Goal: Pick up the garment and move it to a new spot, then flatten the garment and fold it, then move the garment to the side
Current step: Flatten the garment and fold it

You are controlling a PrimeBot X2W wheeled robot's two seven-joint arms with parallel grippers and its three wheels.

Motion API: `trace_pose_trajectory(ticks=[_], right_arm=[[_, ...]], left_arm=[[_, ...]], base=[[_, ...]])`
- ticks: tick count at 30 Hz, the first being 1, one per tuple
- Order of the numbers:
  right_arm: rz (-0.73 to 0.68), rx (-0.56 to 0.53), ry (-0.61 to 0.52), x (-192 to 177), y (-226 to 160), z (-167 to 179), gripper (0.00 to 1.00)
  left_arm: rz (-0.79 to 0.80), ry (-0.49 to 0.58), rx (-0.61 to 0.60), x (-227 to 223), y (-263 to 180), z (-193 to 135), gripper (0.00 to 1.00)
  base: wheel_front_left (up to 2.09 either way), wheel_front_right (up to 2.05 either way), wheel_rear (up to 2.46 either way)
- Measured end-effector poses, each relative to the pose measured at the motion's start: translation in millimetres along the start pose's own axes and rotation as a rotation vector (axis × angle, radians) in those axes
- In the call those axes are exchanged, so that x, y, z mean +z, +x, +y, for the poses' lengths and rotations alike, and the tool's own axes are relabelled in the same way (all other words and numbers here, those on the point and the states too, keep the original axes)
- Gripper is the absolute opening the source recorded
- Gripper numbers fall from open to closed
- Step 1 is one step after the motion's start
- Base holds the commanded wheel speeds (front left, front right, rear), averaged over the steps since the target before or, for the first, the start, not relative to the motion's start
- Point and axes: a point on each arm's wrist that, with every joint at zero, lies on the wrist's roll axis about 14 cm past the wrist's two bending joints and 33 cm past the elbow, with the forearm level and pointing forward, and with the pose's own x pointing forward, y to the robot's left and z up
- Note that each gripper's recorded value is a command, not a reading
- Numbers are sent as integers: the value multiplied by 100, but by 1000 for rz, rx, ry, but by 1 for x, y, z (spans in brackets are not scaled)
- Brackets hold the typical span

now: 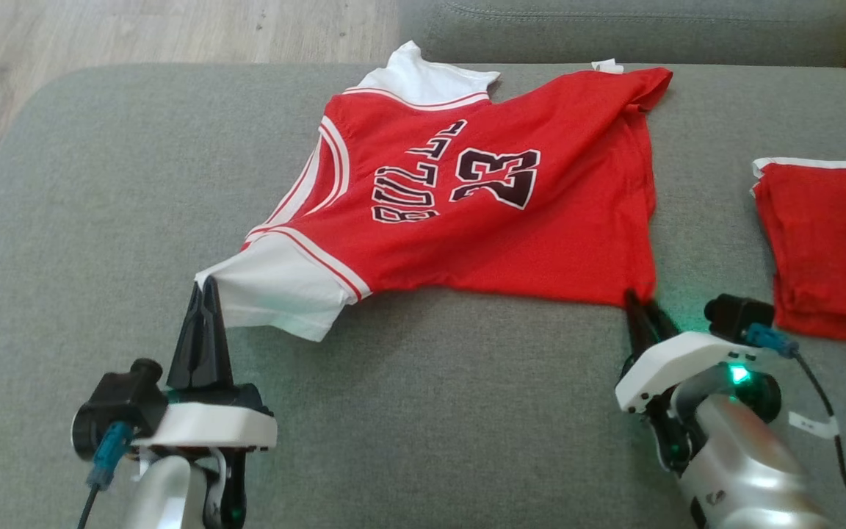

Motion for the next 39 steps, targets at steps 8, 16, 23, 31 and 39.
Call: trace_pose_trajectory(ticks=[8,16,23,31,39], right_arm=[[-58,-7,-19,11,-4,-3,0],[-339,4,-97,96,-20,0,0],[-422,-24,-159,93,-62,-8,0],[-516,-19,-205,117,-98,2,0],[-632,7,-283,182,-114,24,0]], left_arm=[[-19,-5,-6,6,4,-2,0],[-120,-8,-9,38,9,-6,0],[-154,-18,-27,48,-6,-10,0],[-250,-135,-47,76,-25,-17,0],[-537,-229,-198,183,-14,-55,0]], base=[[0,0,0],[0,0,0],[0,0,0],[0,0,0],[0,0,0]])
